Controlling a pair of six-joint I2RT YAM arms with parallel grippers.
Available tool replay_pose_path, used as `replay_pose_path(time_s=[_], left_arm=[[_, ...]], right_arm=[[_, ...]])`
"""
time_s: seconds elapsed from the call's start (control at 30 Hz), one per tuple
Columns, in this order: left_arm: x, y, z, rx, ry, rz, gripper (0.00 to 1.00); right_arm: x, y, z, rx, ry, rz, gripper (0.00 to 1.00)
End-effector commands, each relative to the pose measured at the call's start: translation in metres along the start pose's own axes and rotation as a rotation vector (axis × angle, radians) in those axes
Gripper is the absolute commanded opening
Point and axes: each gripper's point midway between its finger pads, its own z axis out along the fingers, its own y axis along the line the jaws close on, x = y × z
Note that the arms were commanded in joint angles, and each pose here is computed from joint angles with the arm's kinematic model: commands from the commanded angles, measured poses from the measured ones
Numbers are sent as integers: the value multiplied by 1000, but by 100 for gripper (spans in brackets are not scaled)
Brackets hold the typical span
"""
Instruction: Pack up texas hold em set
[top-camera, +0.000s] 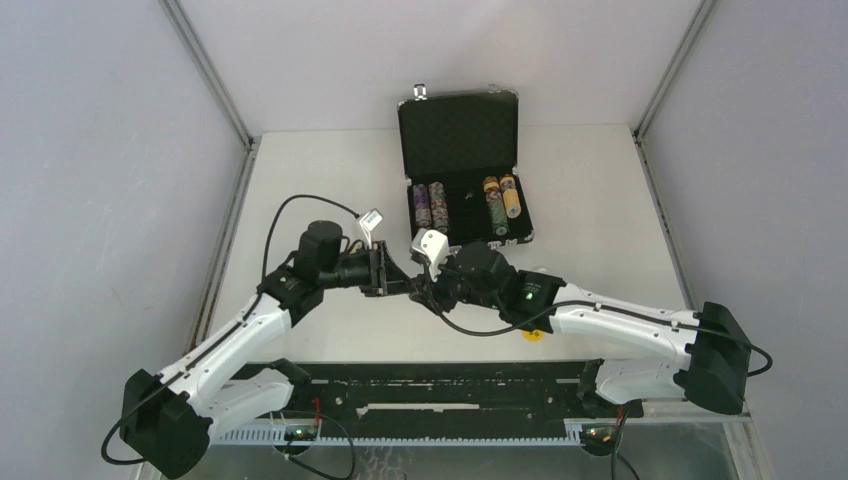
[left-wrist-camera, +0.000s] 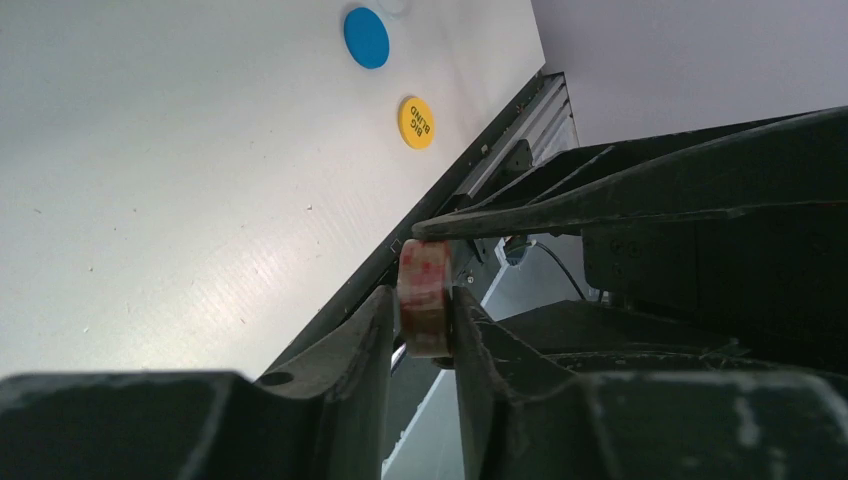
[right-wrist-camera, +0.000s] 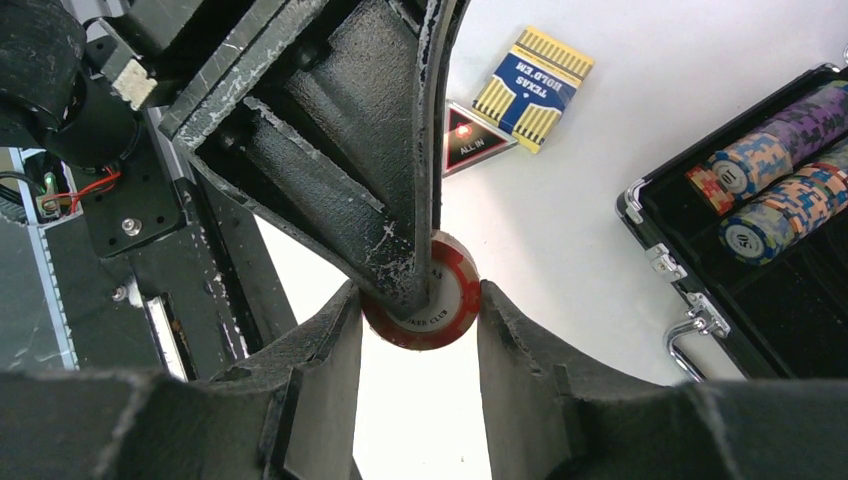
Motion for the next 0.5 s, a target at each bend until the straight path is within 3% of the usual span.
replay_pose_path(time_s=[0.0, 0.1, 0.23, 0.3, 0.47], left_arm=[[-9, -22, -4, 62, -22, 73, 25], [-14, -18, -6, 35, -52, 114, 11], [-25, -5, -5, -38, -113, 162, 10], [-33, 0, -4, -62, -149, 184, 1], [-65, 22, -6, -170, -333, 302, 0]], right_arm=[[-26, 6, 0, -22, -90, -2, 25], [-23, 4, -1, -9, -79, -1, 25], [-21, 3, -1, -13, -71, -6, 23], [-20, 1, -2, -8, -66, -8, 29], [-20, -8, -12, 12, -63, -13, 50]])
